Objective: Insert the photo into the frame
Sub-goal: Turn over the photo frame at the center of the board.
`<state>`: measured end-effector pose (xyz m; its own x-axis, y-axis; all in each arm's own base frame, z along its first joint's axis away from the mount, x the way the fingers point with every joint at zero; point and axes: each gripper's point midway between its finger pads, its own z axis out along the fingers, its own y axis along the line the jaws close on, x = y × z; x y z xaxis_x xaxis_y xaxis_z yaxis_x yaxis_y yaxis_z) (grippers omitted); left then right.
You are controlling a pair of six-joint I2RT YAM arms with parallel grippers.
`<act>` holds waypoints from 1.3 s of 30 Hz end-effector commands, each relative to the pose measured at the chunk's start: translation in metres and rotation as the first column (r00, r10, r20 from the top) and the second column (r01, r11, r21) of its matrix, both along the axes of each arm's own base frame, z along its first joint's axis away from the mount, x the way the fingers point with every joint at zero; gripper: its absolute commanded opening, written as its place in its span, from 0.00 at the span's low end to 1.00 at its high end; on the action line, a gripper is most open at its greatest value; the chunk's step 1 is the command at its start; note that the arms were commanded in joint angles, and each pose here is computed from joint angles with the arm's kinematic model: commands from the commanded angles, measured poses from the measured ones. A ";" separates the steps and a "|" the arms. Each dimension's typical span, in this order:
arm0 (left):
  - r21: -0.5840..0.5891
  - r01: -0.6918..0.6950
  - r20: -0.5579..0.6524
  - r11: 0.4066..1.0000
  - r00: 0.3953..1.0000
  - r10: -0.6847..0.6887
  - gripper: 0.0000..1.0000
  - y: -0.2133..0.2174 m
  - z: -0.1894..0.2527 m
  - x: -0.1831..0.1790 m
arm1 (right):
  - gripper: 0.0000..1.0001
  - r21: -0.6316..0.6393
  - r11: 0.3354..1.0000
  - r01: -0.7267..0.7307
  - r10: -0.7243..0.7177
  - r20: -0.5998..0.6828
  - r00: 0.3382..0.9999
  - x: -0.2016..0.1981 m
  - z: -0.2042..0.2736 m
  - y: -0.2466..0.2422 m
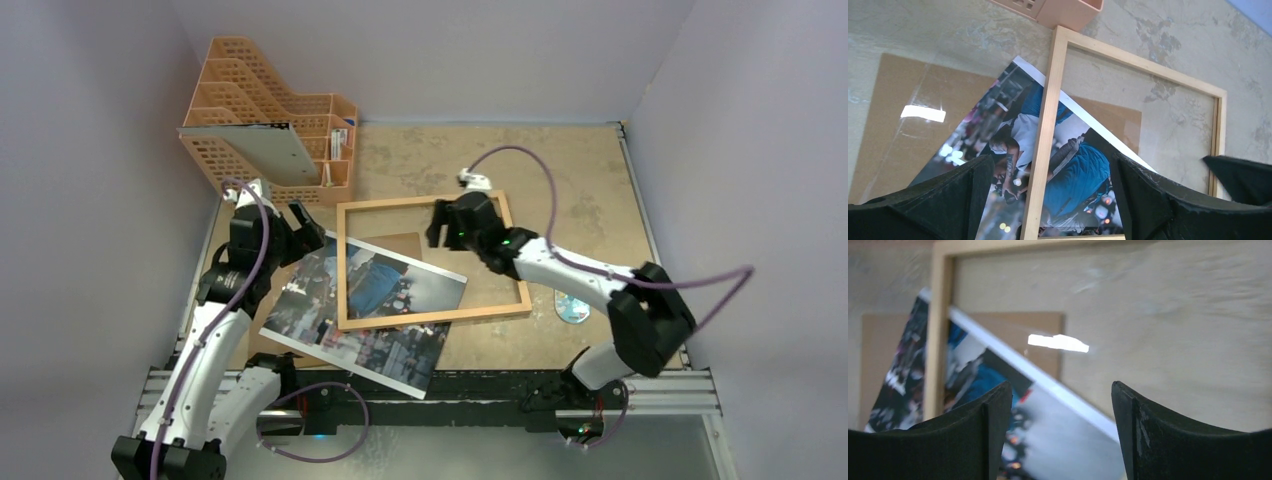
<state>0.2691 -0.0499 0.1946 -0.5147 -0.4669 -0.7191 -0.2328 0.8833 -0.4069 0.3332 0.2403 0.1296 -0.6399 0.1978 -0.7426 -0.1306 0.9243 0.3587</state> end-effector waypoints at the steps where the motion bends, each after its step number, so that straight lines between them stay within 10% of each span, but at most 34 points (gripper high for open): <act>1: -0.009 -0.124 0.087 0.992 0.989 0.124 0.89 0.018 0.025 0.000 | 0.74 0.061 0.995 -0.084 0.088 -0.076 0.993 -0.026 -0.005 0.090; 15: 0.039 -0.371 0.183 0.928 0.916 0.358 0.90 0.070 0.059 -0.043 | 0.65 -0.062 0.968 -0.242 0.224 -0.211 0.951 -0.077 -0.065 0.261; 30: 0.036 -0.360 0.182 0.932 0.920 0.348 0.90 0.068 0.058 -0.046 | 0.33 -0.242 0.961 -0.133 0.099 -0.146 0.984 -0.075 -0.090 0.258; 39: 0.031 -0.276 0.173 0.961 0.948 0.267 0.90 0.054 0.054 -0.039 | 0.11 -0.136 0.989 -0.058 0.047 -0.083 0.995 -0.075 -0.031 0.243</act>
<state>0.2237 0.0103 0.2373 -0.2531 -0.5364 -0.8051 -0.4489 0.8023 -0.3934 0.2526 0.4960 0.0344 -0.7593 -0.0576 -0.6482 -0.2118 0.9637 0.1625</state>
